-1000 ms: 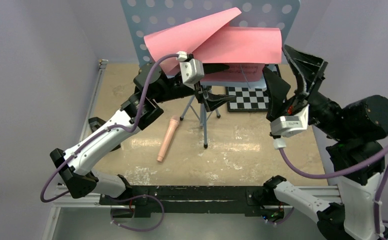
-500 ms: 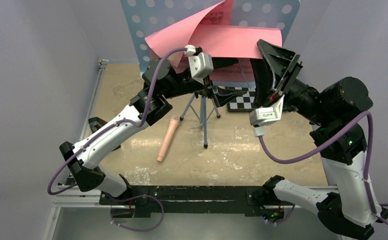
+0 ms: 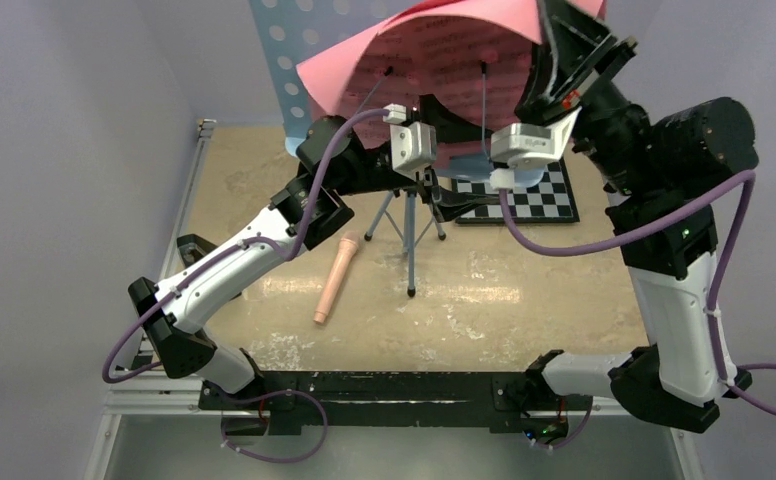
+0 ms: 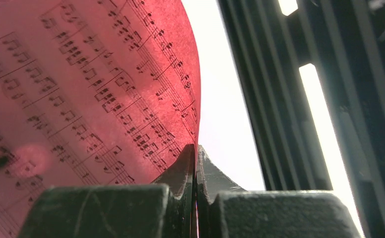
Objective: Pack up the instrument practice props
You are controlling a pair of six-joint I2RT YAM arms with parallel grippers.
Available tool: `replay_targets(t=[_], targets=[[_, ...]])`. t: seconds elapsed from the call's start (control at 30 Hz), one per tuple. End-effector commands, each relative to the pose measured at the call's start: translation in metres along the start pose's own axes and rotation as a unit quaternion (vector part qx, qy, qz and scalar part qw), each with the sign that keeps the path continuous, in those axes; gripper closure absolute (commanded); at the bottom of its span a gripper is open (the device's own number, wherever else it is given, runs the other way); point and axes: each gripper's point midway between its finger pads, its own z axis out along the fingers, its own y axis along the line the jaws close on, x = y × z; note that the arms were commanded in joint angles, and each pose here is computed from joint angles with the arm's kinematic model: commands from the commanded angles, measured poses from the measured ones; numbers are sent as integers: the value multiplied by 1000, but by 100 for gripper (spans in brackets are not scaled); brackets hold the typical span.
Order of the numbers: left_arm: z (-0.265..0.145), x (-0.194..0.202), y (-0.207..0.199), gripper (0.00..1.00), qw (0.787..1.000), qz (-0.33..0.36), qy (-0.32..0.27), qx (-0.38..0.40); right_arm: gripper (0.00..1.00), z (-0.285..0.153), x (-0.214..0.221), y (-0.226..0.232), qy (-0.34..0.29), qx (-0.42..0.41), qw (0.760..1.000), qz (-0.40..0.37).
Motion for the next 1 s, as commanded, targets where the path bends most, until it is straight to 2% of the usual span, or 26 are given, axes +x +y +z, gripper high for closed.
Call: replay_targets(t=[0.0, 0.23, 0.37, 0.5, 0.73, 0.97], targets=[[-5, -45, -13, 7, 995, 78, -46, 38, 100, -17, 13, -92, 40, 135, 990, -1], [-16, -38, -4, 4, 996, 80, -27, -5, 100, -31, 22, -142, 73, 215, 973, -37], [-30, -31, 6, 1, 994, 99, -8, -46, 100, -63, 33, -175, 121, 258, 957, -49], [-47, -26, 18, 1, 987, 126, 12, -94, 100, -98, 39, -184, 166, 249, 952, -61], [-78, -29, 19, 1, 984, 123, 38, -124, 100, -155, 54, -140, 267, 159, 949, -56], [-104, -2, -7, 1, 985, 89, 105, -100, 100, -216, 67, -97, 376, 89, 922, -8]])
